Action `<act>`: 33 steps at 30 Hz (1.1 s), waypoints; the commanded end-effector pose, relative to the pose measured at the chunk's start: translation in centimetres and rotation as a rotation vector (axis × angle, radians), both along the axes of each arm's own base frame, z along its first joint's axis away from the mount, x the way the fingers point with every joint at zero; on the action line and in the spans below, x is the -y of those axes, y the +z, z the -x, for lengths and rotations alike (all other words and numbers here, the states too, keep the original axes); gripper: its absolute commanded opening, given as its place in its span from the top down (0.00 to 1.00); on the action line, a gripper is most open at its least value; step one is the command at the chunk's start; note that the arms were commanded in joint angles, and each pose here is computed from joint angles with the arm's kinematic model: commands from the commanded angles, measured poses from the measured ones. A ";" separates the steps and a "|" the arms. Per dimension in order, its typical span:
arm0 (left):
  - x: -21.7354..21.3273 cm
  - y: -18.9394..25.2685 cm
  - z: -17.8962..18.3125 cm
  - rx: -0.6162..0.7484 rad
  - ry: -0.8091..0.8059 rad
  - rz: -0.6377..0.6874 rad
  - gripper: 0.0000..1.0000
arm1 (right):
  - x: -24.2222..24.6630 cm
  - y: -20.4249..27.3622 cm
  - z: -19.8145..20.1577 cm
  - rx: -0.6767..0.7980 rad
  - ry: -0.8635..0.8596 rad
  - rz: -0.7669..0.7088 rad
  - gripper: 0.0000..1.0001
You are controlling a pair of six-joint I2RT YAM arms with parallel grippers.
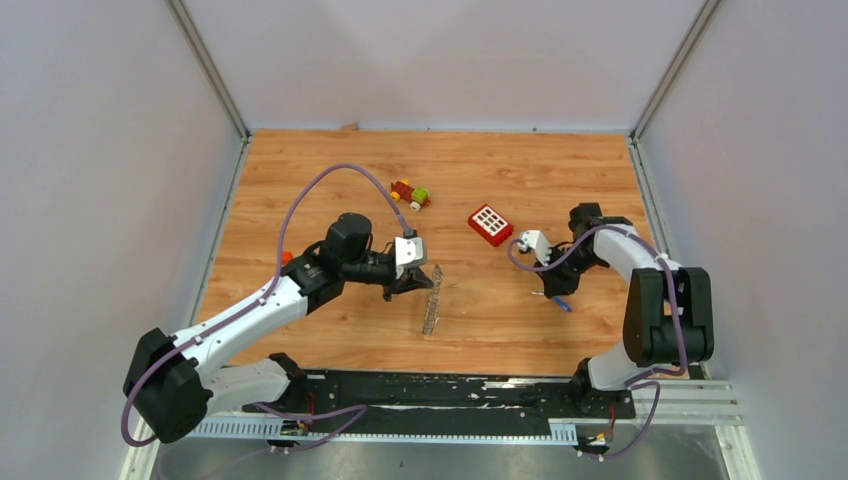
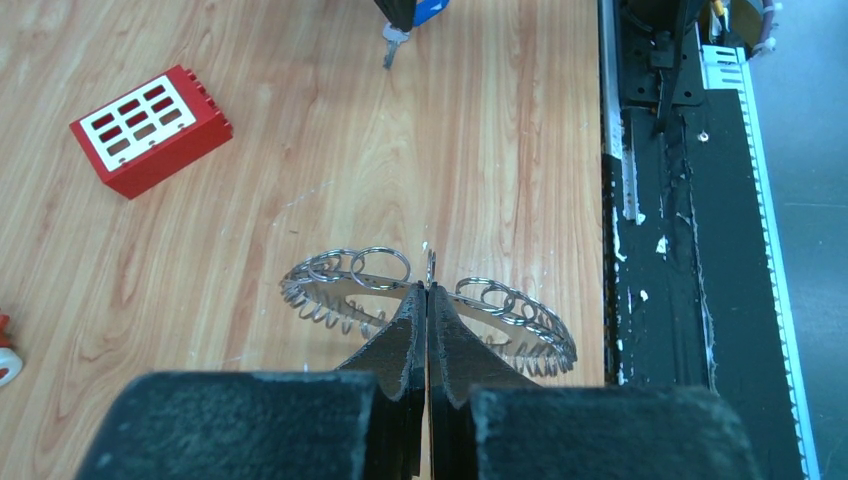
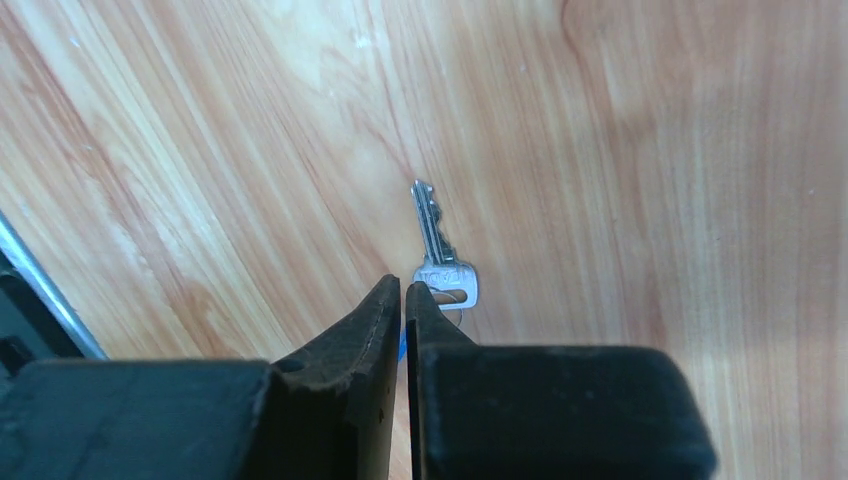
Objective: Put the keys on the keyring
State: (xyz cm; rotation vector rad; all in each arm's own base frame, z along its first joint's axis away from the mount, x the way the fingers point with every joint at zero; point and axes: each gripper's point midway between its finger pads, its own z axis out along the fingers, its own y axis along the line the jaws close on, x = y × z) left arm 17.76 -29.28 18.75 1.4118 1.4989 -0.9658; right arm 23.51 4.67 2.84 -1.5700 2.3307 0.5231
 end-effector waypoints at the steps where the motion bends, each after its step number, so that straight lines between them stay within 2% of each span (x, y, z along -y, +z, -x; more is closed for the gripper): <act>1: 0.8 3.3 -0.3 0.089 -0.030 0.068 1.00 | -2.2 2.1 -0.5 -0.018 -0.026 -0.133 0.92; 6: 0.8 3.3 -0.3 0.087 -0.032 0.068 1.00 | -1.7 1.7 -0.7 -0.025 -0.037 -0.099 0.90; 8: 0.7 3.4 -0.3 0.088 -0.033 0.069 1.00 | -1.0 1.2 -0.6 -0.024 -0.042 -0.058 0.79; 11: 0.7 3.5 -0.2 0.092 -0.036 0.071 1.00 | -0.2 0.8 -0.5 0.001 -0.050 -0.012 0.57; 13: 0.8 3.4 -0.2 0.090 -0.036 0.070 1.00 | 0.1 0.8 -0.5 0.033 -0.043 0.017 0.49; 15: 0.8 3.4 -0.2 0.088 -0.037 0.069 1.00 | 0.3 0.6 -0.5 0.048 -0.035 0.044 0.46; 22: 0.8 3.4 -0.2 0.088 -0.037 0.070 1.00 | 1.2 -0.4 -1.1 0.078 -0.011 0.151 0.47; 29: 0.8 3.4 -0.2 0.088 -0.036 0.069 1.00 | 1.8 -1.3 -0.6 0.077 0.010 0.207 0.57; 33: 0.8 3.3 -0.2 0.089 -0.038 0.068 1.00 | 1.8 -1.6 -0.4 0.092 0.010 0.214 0.68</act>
